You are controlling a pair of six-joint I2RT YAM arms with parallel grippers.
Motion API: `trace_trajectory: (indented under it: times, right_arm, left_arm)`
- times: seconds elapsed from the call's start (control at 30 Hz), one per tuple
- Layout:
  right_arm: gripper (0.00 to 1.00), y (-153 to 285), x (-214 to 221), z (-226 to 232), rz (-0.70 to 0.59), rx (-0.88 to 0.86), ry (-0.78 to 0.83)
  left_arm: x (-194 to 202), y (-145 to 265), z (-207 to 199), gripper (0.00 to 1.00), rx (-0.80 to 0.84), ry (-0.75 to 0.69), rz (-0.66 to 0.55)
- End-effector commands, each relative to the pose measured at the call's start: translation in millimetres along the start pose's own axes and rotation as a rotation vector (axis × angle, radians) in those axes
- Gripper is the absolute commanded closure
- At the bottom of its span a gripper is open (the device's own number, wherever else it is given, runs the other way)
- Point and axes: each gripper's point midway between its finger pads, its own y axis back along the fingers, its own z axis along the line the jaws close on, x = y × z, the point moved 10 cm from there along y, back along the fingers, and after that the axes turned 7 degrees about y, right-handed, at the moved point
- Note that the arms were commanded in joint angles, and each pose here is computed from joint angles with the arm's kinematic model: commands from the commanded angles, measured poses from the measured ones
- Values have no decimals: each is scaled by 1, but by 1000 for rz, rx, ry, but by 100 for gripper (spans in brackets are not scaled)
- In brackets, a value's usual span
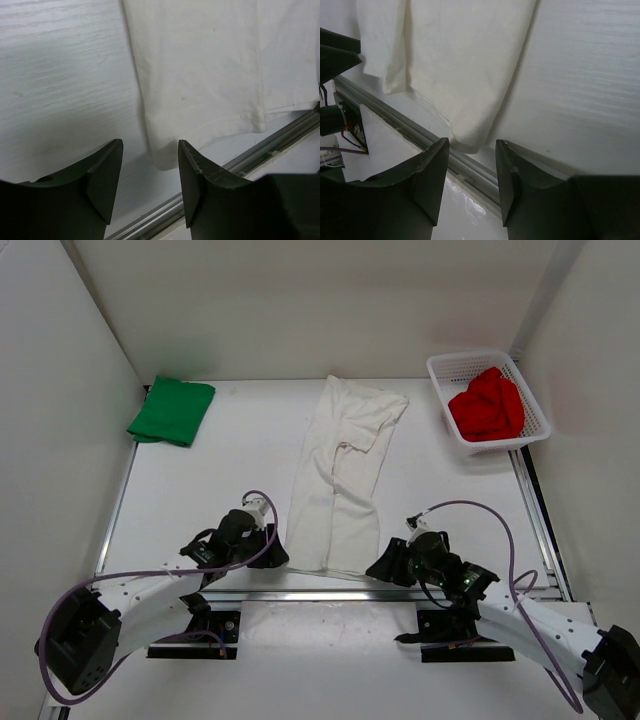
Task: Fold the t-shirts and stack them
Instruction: Grab the bottom of the folded rectangular tshirt with both arms, then fold the folded rectangular tshirt in 1/3 of the way
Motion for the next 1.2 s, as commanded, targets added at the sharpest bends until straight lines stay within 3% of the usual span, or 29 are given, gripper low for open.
trace_trajectory:
  times: [0.0, 0.07, 0.13, 0.23, 0.27, 0.43, 0.5, 0.67, 0.77, 0.87, 0.97, 1.17]
  right_arm:
    - [60, -5, -3, 10, -31, -5, -42]
    - [61, -8, -2, 11, -25, 11, -28]
    - [74, -10, -5, 14, -30, -7, -30]
    - [96, -10, -2, 18, -28, -2, -24]
    - [99, -10, -1, 20, -28, 3, -22]
    - [100, -4, 16, 33, 34, -27, -12]
    - [100, 2, 23, 45, 44, -55, -12]
    - [100, 17, 35, 74, 99, -50, 36]
    - [100, 24, 24, 95, 94, -88, 58]
    - [100, 23, 13, 96, 69, -92, 70]
    - [100, 22, 3, 85, 36, -77, 75]
    - [100, 27, -65, 49, -123, -51, 42]
  left_arm:
    - [9, -4, -2, 41, -6, -40, 60]
    - [14, -6, -1, 42, -4, -35, 89]
    - [16, -5, -1, 44, 13, -27, 89]
    - [17, -6, 0, 63, 30, -13, 92]
    - [17, -5, -1, 70, 40, -12, 88]
    - [11, 6, -5, 97, 105, 22, 45]
    - [13, 17, -6, 100, 104, 19, 68]
    - [10, 50, -7, 100, 130, 53, 67]
    - [6, 56, -19, 100, 170, 49, 113]
    - [-8, 60, -28, 100, 182, 44, 70]
    - [-29, 64, -40, 100, 212, 48, 7]
    - [-93, 42, -57, 100, 243, 122, -118]
